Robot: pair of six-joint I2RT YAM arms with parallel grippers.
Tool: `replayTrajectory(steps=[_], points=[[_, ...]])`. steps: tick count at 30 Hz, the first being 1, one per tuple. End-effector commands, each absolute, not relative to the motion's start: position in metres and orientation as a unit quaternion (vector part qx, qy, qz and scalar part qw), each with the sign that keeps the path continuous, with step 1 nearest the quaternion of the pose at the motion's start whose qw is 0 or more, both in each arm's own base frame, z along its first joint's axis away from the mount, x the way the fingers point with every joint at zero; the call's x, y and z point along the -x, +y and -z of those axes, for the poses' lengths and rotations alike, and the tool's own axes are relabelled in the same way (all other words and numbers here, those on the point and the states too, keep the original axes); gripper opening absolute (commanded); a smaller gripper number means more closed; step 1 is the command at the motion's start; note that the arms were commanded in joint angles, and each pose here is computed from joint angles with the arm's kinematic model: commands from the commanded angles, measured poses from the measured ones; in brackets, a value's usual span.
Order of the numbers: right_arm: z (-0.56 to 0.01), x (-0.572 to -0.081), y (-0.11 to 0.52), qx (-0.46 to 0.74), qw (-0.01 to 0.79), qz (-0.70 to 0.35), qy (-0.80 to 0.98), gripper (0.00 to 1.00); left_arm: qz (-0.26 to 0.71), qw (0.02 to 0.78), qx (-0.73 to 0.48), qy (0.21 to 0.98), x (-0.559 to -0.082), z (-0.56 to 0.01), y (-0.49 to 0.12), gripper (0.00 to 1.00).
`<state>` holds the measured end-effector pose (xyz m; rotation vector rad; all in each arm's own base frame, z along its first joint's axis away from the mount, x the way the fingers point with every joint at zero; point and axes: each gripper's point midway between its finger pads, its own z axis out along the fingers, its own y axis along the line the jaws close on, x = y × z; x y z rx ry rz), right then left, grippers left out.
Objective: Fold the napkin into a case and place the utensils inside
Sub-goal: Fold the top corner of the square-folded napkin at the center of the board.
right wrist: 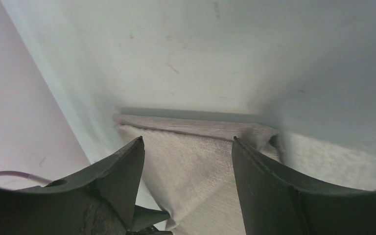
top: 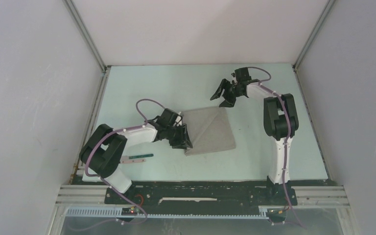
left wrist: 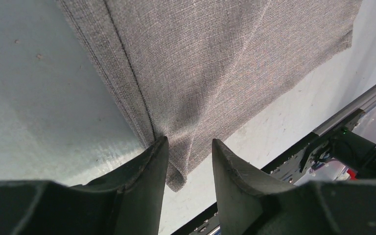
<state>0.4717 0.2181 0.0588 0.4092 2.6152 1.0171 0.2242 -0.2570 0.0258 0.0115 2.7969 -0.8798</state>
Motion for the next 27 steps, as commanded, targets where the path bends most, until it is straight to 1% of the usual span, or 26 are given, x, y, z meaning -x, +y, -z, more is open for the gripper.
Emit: replayTrajectory(steps=[1, 4, 8, 11, 13, 15, 18, 20, 21, 22, 25, 27], points=[[-0.054, -0.472, 0.2, -0.148, 0.16, -0.324, 0.921, 0.73, 0.282, 0.108, -0.005, 0.953, -0.221, -0.019, -0.247, 0.47], [-0.061, -0.468, 0.196, -0.146, 0.165, -0.314, 0.923, 0.73, 0.294, 0.114, -0.009, 0.949, -0.221, -0.031, -0.25, 0.48], [-0.097, -0.469, 0.202, -0.113, 0.211, -0.323, 0.916, 0.75, 0.339, 0.119, -0.011, 0.933, -0.223, -0.059, -0.264, 0.51], [-0.115, -0.475, 0.213, -0.08, 0.229, -0.339, 0.909, 0.75, 0.367, 0.126, -0.013, 0.921, -0.228, -0.079, -0.274, 0.51], [-0.118, -0.474, 0.215, -0.07, 0.22, -0.344, 0.91, 0.76, 0.372, 0.154, -0.007, 0.915, -0.242, -0.098, -0.274, 0.53], [-0.117, -0.466, 0.222, -0.063, 0.207, -0.351, 0.911, 0.76, 0.368, 0.18, 0.02, 0.912, -0.258, -0.106, -0.263, 0.55], [-0.116, -0.453, 0.25, -0.058, 0.197, -0.345, 0.916, 0.74, 0.358, 0.212, 0.071, 0.906, -0.279, -0.112, -0.239, 0.6], [-0.107, -0.449, 0.262, -0.116, 0.197, -0.299, 0.926, 0.69, 0.347, 0.235, 0.098, 0.903, -0.286, -0.116, -0.221, 0.62], [-0.105, -0.447, 0.27, -0.136, 0.202, -0.286, 0.927, 0.65, 0.341, 0.244, 0.107, 0.902, -0.285, -0.117, -0.213, 0.63], [-0.106, -0.444, 0.282, -0.141, 0.211, -0.281, 0.925, 0.64, 0.334, 0.251, 0.114, 0.901, -0.283, -0.118, -0.206, 0.64], [-0.109, -0.437, 0.324, -0.119, 0.244, -0.281, 0.921, 0.64, 0.319, 0.267, 0.123, 0.901, -0.273, -0.121, -0.187, 0.68], [-0.11, -0.436, 0.347, -0.098, 0.243, -0.287, 0.921, 0.62, 0.313, 0.273, 0.124, 0.901, -0.265, -0.122, -0.176, 0.69]])
